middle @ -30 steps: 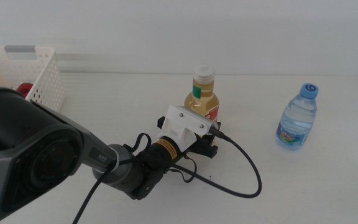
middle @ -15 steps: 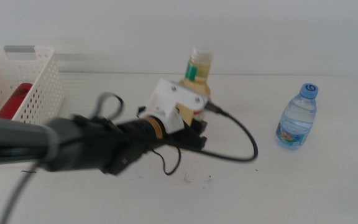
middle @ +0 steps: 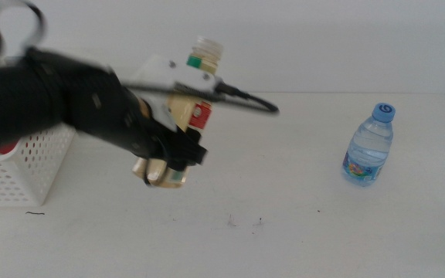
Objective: Use arms to grab the bottles and put them into the dustbin to the left of the table.
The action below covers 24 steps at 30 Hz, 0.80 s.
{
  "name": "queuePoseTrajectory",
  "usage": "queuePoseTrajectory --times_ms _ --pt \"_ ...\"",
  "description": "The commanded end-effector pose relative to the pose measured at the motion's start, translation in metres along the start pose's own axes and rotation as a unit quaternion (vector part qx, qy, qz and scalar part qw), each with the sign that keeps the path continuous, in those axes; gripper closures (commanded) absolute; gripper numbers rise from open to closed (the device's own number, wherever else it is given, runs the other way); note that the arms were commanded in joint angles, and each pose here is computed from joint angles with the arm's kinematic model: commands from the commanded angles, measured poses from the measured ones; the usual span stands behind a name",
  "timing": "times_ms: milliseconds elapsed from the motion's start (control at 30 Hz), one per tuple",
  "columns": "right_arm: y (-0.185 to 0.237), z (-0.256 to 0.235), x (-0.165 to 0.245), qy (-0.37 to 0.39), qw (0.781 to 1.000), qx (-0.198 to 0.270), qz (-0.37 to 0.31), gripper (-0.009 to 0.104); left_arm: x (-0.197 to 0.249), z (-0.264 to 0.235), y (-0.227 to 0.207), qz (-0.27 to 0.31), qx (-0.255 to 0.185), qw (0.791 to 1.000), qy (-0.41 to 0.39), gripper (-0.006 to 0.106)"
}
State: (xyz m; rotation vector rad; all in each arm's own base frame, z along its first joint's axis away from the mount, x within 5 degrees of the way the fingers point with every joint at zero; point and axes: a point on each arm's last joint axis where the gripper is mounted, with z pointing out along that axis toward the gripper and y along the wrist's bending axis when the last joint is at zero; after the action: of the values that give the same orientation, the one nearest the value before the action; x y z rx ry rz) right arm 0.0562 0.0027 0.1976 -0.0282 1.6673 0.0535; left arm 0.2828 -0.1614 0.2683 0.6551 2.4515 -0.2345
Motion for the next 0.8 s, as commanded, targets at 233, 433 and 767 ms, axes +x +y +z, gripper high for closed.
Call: queuePoseTrajectory --times_ms 233,433,767 --pt "-0.001 0.0 0.001 -0.002 1.0 0.005 -0.004 0.011 -0.032 -0.06 0.091 -0.054 0.0 0.998 0.02 0.102" --pt "-0.001 0.0 0.001 -0.002 1.0 0.005 -0.004 0.011 -0.028 -0.099 0.169 -0.093 -0.056 0.993 0.038 0.102" --pt "-0.001 0.0 0.001 -0.002 1.0 0.005 -0.004 0.011 -0.004 -0.081 0.271 -0.157 -0.082 0.981 0.085 0.102"
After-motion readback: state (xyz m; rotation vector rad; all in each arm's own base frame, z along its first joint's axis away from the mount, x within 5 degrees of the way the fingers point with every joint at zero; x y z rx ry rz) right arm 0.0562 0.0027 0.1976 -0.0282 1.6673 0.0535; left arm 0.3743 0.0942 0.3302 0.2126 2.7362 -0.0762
